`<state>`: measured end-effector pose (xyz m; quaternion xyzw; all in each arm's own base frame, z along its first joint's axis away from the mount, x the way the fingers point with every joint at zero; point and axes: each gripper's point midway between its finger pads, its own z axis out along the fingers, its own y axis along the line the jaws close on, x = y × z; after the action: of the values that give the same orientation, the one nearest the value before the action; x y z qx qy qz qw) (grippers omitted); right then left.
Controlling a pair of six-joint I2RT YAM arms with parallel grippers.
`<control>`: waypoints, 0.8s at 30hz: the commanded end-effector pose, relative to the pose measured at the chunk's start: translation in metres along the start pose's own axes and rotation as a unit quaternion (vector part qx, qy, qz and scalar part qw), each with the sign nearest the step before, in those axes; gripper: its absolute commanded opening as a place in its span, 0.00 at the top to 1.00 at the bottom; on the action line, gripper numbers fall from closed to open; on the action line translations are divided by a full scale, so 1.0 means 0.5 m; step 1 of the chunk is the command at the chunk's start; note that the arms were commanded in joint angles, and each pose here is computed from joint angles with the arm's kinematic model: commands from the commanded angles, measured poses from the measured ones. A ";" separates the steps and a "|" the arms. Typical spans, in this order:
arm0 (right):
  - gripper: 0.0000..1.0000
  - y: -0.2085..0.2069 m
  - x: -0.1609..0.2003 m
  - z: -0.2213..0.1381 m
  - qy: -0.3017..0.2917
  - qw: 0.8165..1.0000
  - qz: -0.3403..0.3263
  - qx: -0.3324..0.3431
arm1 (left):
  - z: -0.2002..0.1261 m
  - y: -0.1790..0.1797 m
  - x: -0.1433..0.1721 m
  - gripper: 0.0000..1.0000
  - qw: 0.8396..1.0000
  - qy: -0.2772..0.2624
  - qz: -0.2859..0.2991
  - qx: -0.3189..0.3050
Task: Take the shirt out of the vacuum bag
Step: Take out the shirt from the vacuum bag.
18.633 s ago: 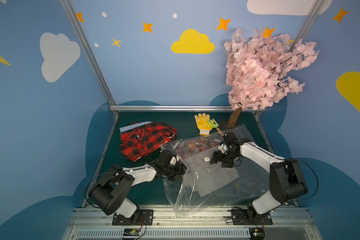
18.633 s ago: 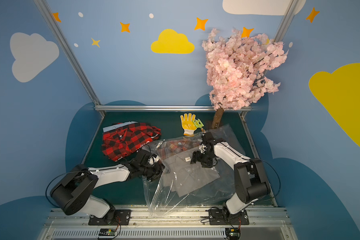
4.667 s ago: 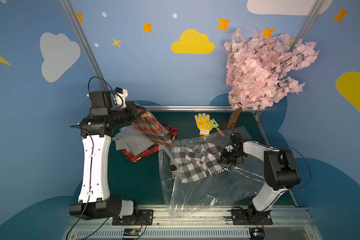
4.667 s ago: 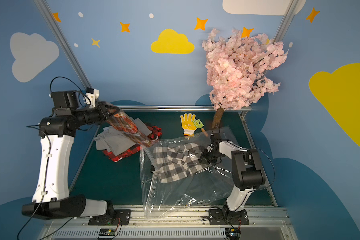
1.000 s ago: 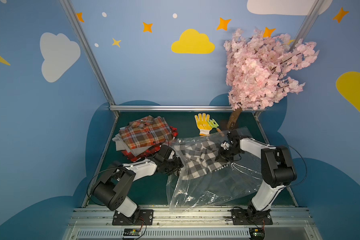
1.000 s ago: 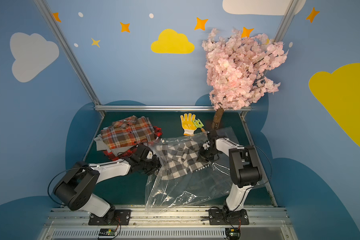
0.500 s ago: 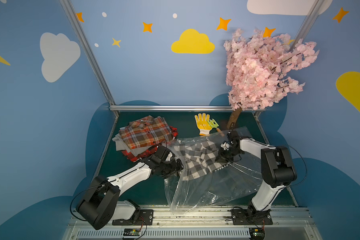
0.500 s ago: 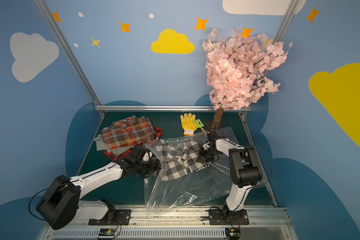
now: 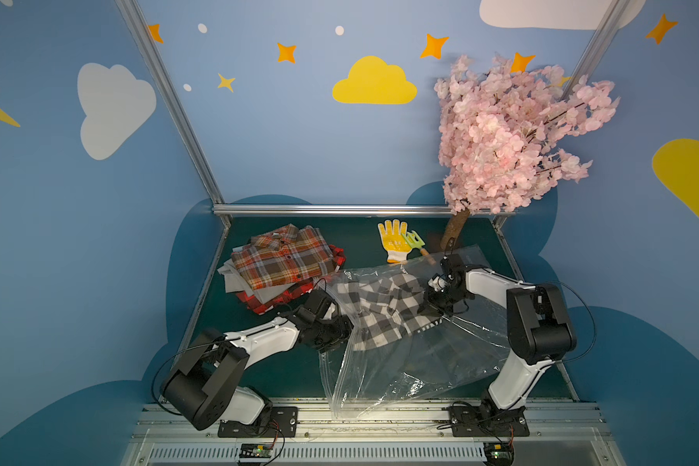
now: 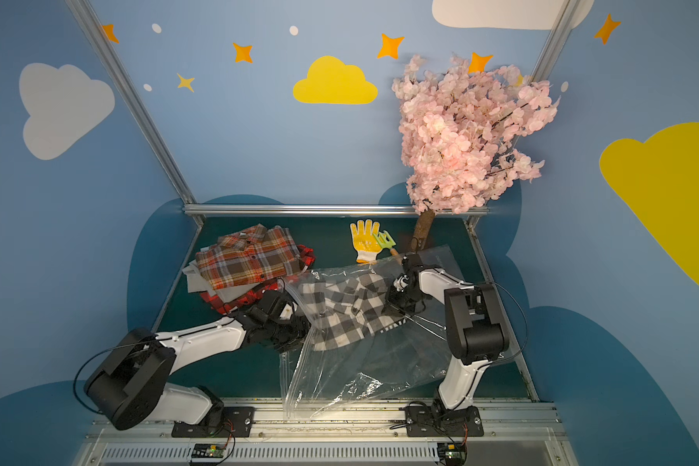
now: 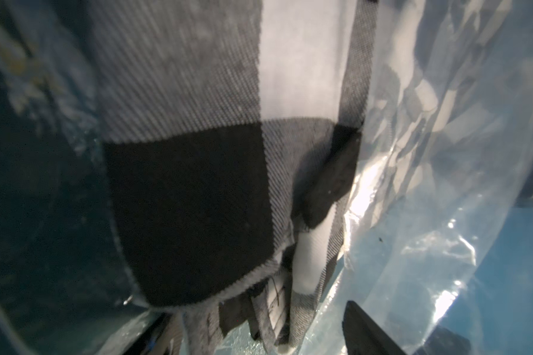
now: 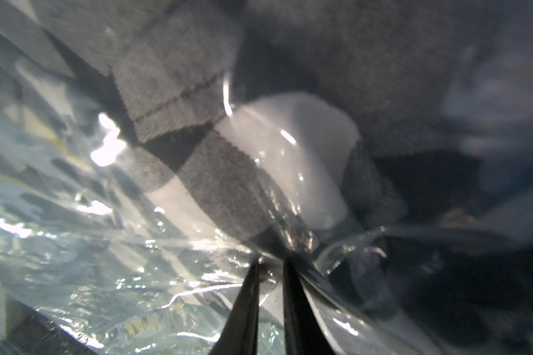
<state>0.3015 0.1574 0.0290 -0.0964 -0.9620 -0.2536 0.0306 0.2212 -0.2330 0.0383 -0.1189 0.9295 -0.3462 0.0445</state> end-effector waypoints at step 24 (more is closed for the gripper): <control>0.83 0.011 0.016 0.005 0.007 1.000 -0.011 -0.011 | 0.070 0.030 -0.023 0.57 0.997 0.015 0.017 -0.067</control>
<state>0.3020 0.1587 0.0296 -0.0945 -0.9612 -0.2574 0.0297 0.2445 -0.2561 0.0264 -0.1010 0.9349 -0.3371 0.0458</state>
